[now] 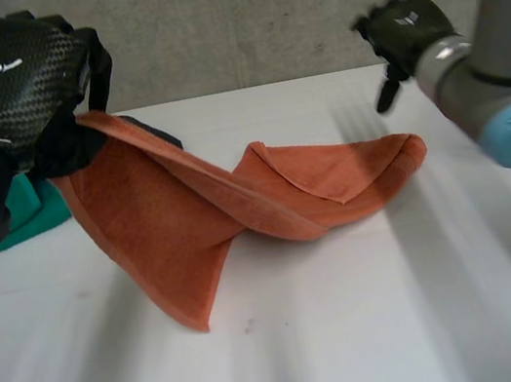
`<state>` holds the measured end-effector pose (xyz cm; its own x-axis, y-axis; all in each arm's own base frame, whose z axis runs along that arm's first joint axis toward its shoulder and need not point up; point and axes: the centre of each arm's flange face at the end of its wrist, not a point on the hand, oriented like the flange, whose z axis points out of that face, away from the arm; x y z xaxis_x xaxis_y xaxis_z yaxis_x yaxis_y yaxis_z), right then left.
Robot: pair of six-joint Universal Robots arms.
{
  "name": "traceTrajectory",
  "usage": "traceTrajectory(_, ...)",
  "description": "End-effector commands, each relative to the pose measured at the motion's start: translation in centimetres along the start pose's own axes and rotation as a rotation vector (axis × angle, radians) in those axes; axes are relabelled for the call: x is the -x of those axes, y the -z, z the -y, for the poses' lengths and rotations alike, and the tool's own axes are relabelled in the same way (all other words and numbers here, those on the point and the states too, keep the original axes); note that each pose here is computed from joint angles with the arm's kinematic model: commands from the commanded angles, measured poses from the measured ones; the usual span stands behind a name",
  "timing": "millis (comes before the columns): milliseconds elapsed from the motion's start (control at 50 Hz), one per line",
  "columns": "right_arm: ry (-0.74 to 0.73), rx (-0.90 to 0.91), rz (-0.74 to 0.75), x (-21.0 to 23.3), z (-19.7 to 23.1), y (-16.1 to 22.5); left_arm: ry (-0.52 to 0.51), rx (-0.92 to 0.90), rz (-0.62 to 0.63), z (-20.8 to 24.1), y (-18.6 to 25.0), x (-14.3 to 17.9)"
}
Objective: Fold the laundry.
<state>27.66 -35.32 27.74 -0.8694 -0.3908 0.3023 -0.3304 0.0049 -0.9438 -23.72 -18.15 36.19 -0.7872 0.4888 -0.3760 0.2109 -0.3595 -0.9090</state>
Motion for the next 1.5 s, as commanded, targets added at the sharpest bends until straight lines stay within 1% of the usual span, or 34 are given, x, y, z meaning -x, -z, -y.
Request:
traceTrajectory(20, -0.195, 0.376, 0.156, 1.3, -4.6, 7.4, -0.001, -0.059, -0.011, 1.9, -0.1, -0.3)
traceTrajectory(40, -0.236, 0.412, 0.172, 1.8, -5.3, 8.0, -0.001, -0.064, -0.012, 2.1, -0.1, -0.3)
traceTrajectory(60, -0.313, 0.457, 0.196, 2.6, -6.5, 8.9, 0.001, -0.077, -0.015, 2.6, 0.0, -0.6)
traceTrajectory(100, -0.386, 0.488, 0.221, 3.7, -7.7, 9.6, 0.002, -0.088, -0.016, 3.1, 0.0, -0.7)
traceTrajectory(120, -0.446, 0.501, 0.239, 4.7, -8.7, 10.1, 0.003, -0.097, -0.017, 3.5, 0.2, -0.9)
traceTrajectory(200, -0.532, 0.473, 0.232, 7.0, -10.6, 10.1, 0.004, -0.119, -0.014, 4.5, 0.4, -1.1)
traceTrajectory(260, -0.554, 0.398, 0.175, 7.7, -11.4, 8.9, 0.007, -0.126, -0.011, 4.9, 0.5, -1.2)
traceTrajectory(300, -0.544, 0.348, 0.120, 7.8, -11.6, 7.8, 0.008, -0.132, -0.012, 5.3, 0.7, -1.2)
traceTrajectory(420, -0.498, 0.301, 0.045, 8.8, -11.7, 5.3, 0.016, -0.140, -0.020, 5.8, 1.0, -1.5)
traceTrajectory(660, -0.398, 0.236, 0.024, 11.5, -12.4, 0.7, 0.017, -0.144, -0.006, 6.2, 1.5, -1.3)
traceTrajectory(760, -0.357, 0.181, -0.024, 11.7, -13.3, -1.7, 0.019, -0.143, 0.002, 6.2, 1.7, -1.2)
traceTrajectory(880, -0.327, 0.148, -0.051, 12.1, -13.4, -2.7, 0.023, -0.128, 0.016, 5.8, 1.7, -1.1)
traceTrajectory(960, -0.309, 0.141, -0.098, 10.5, -11.8, -2.2, 0.022, -0.103, 0.031, 5.0, 1.4, -1.0)
traceTrajectory(980, -0.300, 0.132, -0.110, 9.2, -10.3, -1.8, 0.019, -0.083, 0.044, 4.4, 1.2, -0.7)
traceTrajectory(1040, -0.251, 0.122, -0.095, 7.2, -8.0, -0.8, 0.014, -0.046, 0.072, 3.2, 0.6, 0.0)
traceTrajectory(1060, -0.206, 0.129, -0.062, 5.9, -7.0, -0.1, 0.009, -0.012, 0.103, 2.1, -0.1, 0.9)
traceTrajectory(1120, -0.122, 0.120, 0.012, 3.5, -5.1, 0.8, 0.003, 0.041, 0.130, 0.1, -1.1, 2.0)
traceTrajectory(1140, -0.043, 0.126, 0.079, 2.2, -4.3, 1.5, 0.002, 0.082, 0.142, -1.4, -1.9, 2.7)
traceTrajectory(1180, 0.049, 0.147, 0.143, 0.9, -3.6, 2.5, 0.004, 0.125, 0.142, -3.1, -2.6, 3.1)
traceTrajectory(1200, 0.148, 0.174, 0.188, -0.3, -3.0, 3.5, 0.011, 0.167, 0.134, -4.8, -3.3, 3.5)
traceTrajectory(1260, 0.276, 0.235, 0.228, -2.1, -2.7, 4.8, 0.030, 0.231, 0.102, -7.4, -4.3, 3.5)
traceTrajectory(1280, 0.337, 0.265, 0.253, -2.8, -2.6, 5.6, 0.046, 0.272, 0.070, -9.1, -4.8, 3.2)
traceTrajectory(1320, 0.386, 0.290, 0.292, -2.7, -2.5, 6.4, 0.059, 0.301, 0.036, -10.6, -5.3, 2.7)
traceTrajectory(1340, 0.425, 0.294, 0.319, -2.6, -2.5, 6.8, 0.071, 0.332, 0.007, -12.0, -5.8, 2.2)
traceTrajectory(1380, 0.456, 0.280, 0.333, -2.4, -2.5, 6.8, 0.078, 0.356, -0.015, -13.3, -6.3, 1.7)
traceTrajectory(1400, 0.480, 0.274, 0.344, -2.3, -3.0, 6.5, 0.083, 0.380, -0.031, -14.5, -6.9, 1.3)
traceTrajectory(1460, 0.516, 0.257, 0.362, -1.7, -4.2, 5.4, 0.082, 0.401, -0.039, -16.0, -7.8, 0.8)
traceTrajectory(1500, 0.558, 0.228, 0.358, -1.3, -5.6, 3.6, 0.075, 0.413, -0.031, -17.2, -8.8, 0.4)
